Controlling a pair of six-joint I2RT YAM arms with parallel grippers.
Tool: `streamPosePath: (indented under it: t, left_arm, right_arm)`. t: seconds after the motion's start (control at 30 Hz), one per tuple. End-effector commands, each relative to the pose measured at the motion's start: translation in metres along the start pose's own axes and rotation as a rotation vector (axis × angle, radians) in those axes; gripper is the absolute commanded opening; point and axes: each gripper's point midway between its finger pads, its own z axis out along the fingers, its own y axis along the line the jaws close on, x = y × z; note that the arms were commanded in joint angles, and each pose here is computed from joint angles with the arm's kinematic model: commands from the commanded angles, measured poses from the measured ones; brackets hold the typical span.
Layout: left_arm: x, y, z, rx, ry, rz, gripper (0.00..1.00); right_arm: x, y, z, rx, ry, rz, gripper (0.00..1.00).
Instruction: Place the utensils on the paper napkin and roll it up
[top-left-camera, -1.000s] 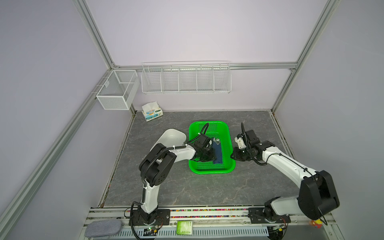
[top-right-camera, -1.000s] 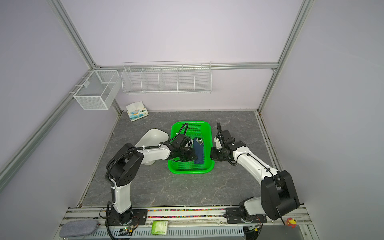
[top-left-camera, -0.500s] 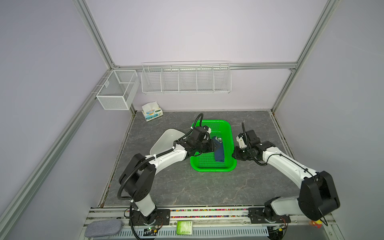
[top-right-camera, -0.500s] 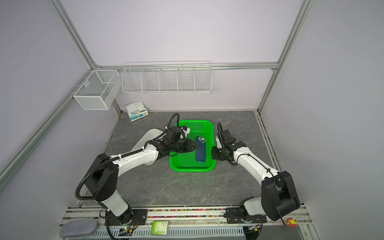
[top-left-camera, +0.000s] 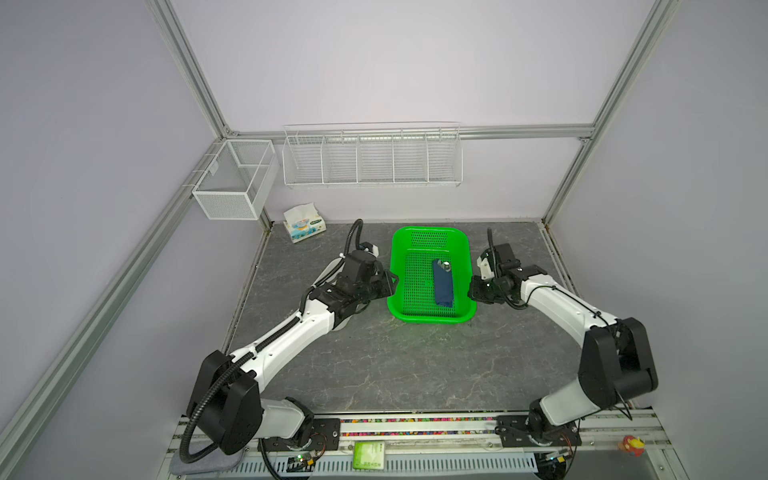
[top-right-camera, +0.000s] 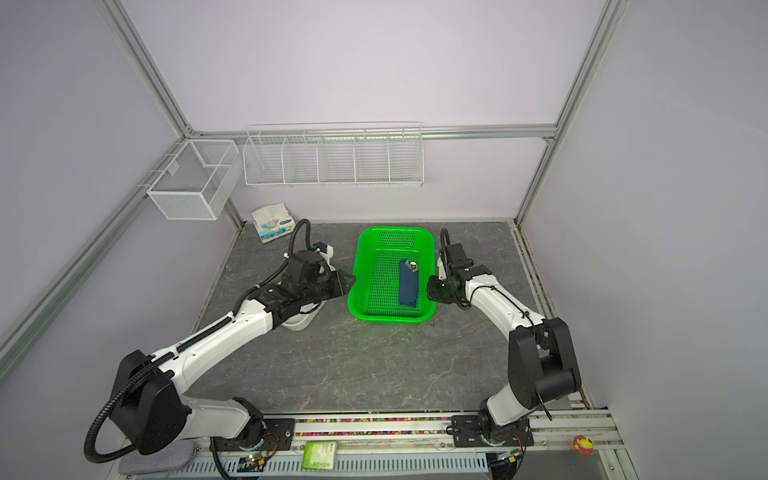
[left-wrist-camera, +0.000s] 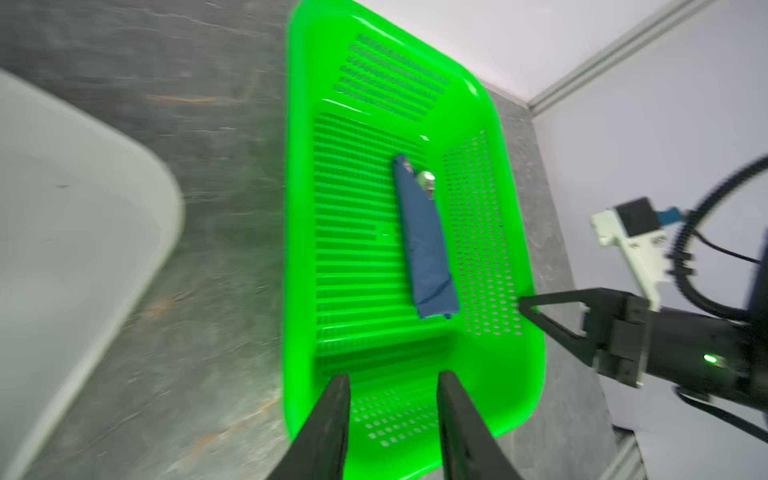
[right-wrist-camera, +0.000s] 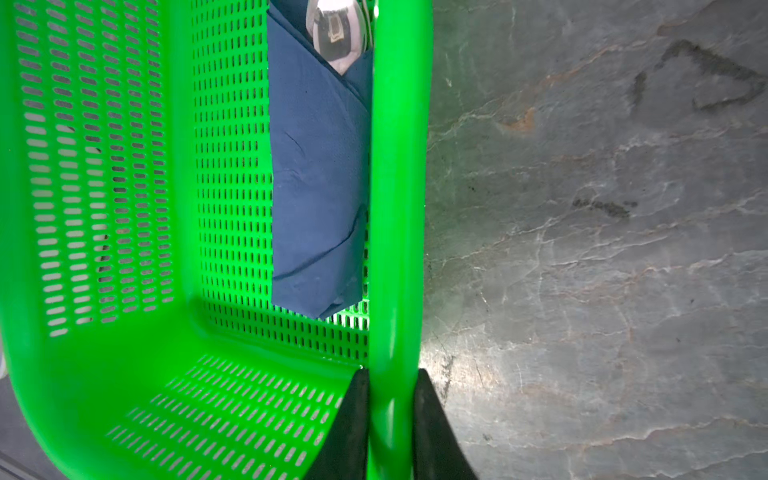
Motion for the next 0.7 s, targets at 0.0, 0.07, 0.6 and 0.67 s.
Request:
streamPosePath:
  t: [0.0, 0.07, 0.6, 0.67]
  left_arm:
    - [-0.011, 0.044, -0.026, -0.167, -0.098, 0.005, 0.43]
    - [-0.020, 0.065, -0.042, -0.222, -0.151, 0.003, 0.50]
    - [-0.079, 0.256, -0.126, -0.837, -0.520, 0.017, 0.79]
    - [-0.081, 0.261, -0.118, -0.841, -0.538, 0.079, 0.79]
  right_arm:
    - [-0.017, 0.006, -0.024, -0.021, -0.073, -0.052, 0.36]
    - [-0.025, 0.005, -0.041, -0.024, -0.123, -0.065, 0.50]
    - [-0.039, -0.167, -0.111, 0.725, -0.764, -0.083, 0.88]
    - [-0.034, -0.174, -0.096, 0.708, -0.762, -0.066, 0.88]
